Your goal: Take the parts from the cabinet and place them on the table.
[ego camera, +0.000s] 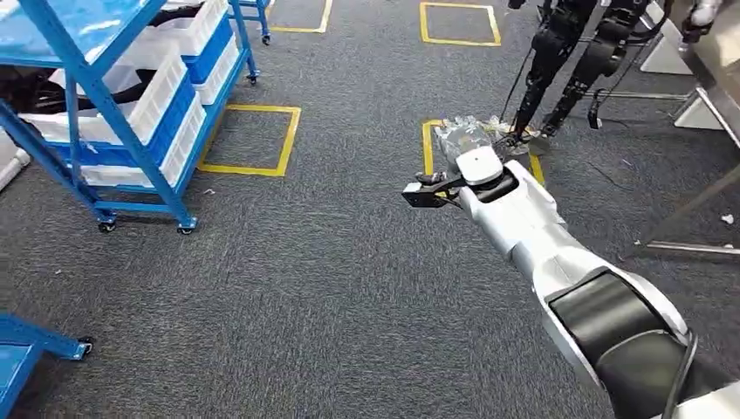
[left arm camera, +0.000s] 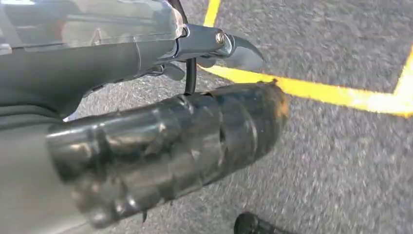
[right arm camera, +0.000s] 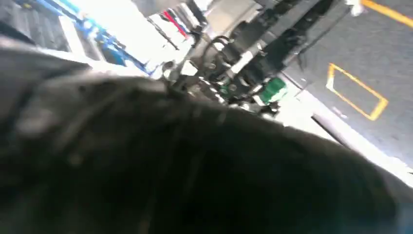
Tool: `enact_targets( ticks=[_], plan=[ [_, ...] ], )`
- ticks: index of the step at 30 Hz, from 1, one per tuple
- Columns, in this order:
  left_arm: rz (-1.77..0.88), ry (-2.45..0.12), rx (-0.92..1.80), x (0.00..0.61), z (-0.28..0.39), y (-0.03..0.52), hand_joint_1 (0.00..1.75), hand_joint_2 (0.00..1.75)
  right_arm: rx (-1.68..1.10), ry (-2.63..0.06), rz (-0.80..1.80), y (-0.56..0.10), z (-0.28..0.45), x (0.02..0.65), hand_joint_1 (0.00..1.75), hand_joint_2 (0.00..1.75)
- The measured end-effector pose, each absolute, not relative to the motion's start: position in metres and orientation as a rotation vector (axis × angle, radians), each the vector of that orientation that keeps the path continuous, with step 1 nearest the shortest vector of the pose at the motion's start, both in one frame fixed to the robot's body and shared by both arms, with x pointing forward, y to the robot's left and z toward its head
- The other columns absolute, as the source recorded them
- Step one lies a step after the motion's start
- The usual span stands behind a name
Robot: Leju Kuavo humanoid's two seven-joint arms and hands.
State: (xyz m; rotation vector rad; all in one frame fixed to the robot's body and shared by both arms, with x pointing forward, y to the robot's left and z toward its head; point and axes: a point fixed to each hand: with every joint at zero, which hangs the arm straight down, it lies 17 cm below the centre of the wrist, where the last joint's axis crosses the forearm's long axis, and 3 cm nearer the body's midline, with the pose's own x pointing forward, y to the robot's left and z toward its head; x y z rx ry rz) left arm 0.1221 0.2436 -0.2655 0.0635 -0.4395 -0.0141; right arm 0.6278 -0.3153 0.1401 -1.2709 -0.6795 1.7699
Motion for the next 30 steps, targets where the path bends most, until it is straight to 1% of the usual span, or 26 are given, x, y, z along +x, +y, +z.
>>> enact_targets(
  ticks=[25,30],
  plan=[
    [-0.023,-0.445,0.069,0.121,-0.265,0.241,0.0,0.0,-1.29,-0.681,1.754,-0.335,0.134,0.624,0.0,0.0],
    [-0.025,-0.448,0.068,0.124,-0.265,0.241,0.0,0.0,-1.273,-0.632,1.759,-0.356,0.114,0.613,0.0,0.0]
  ],
)
